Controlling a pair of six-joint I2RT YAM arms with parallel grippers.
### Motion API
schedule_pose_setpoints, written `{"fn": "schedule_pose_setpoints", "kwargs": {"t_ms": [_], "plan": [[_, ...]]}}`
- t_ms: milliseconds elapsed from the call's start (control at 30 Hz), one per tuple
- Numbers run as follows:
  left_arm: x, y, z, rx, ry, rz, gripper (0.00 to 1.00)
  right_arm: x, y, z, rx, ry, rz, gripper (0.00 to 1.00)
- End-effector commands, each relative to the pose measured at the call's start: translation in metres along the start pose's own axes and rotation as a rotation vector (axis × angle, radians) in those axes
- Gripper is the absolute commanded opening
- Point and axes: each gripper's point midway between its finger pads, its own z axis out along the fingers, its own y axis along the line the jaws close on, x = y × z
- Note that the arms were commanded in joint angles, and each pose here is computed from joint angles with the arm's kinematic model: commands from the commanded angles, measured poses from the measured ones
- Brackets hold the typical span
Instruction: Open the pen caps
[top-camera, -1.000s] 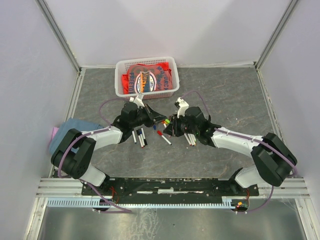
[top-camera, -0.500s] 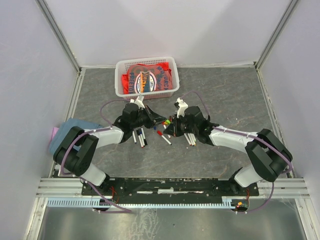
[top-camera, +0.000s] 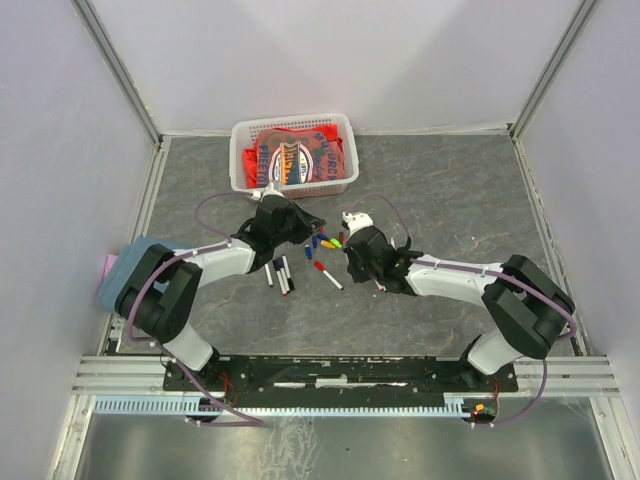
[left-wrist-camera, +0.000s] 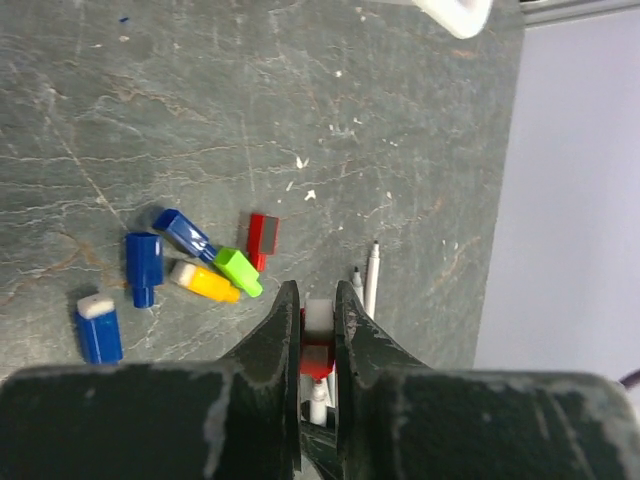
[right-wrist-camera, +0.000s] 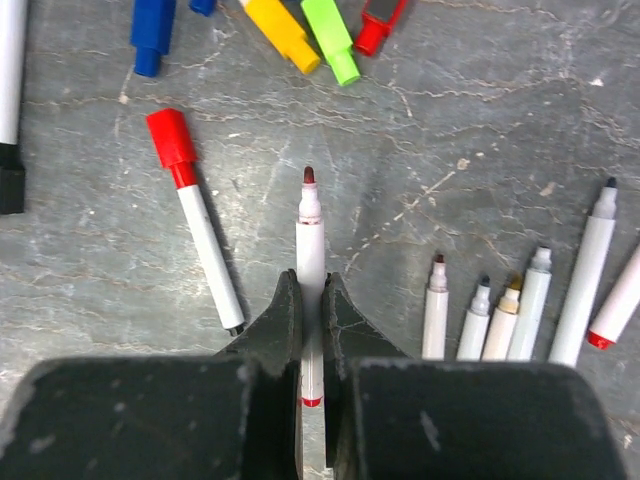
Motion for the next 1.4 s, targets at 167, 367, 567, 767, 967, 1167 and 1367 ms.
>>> {"fn": "schedule_pose_setpoints", "kwargs": {"t_ms": [167, 367, 567, 767, 967, 1167, 1367], "plan": [[-0.002, 0.026, 0.012, -0.138, 0.007, 0.183, 0.03, -0.003, -0.020, -0.005, 0.122, 0.005, -0.029, 0.01], [0.006, 0.044, 0.018, -0.217, 0.032, 0.272, 0.06, 0.006, -0.030, -0.006, 0.177, 0.037, -0.032, 0.12], [0.014, 0.050, 0.022, -0.261, 0.057, 0.337, 0.12, 0.012, -0.034, -0.005, 0.197, 0.064, -0.037, 0.19], [0.018, 0.055, 0.023, -0.278, 0.065, 0.356, 0.25, 0.015, -0.037, -0.005, 0.212, 0.076, -0.039, 0.29], [0.020, 0.057, 0.023, -0.285, 0.069, 0.360, 0.35, 0.011, -0.037, -0.007, 0.214, 0.070, -0.043, 0.35], [0.018, 0.052, 0.021, -0.272, 0.063, 0.357, 0.37, -0.005, -0.032, -0.018, 0.191, 0.024, -0.055, 0.36], [0.008, 0.030, 0.009, -0.214, 0.018, 0.344, 0.39, -0.027, -0.003, -0.032, 0.080, -0.039, -0.108, 0.37]]}}
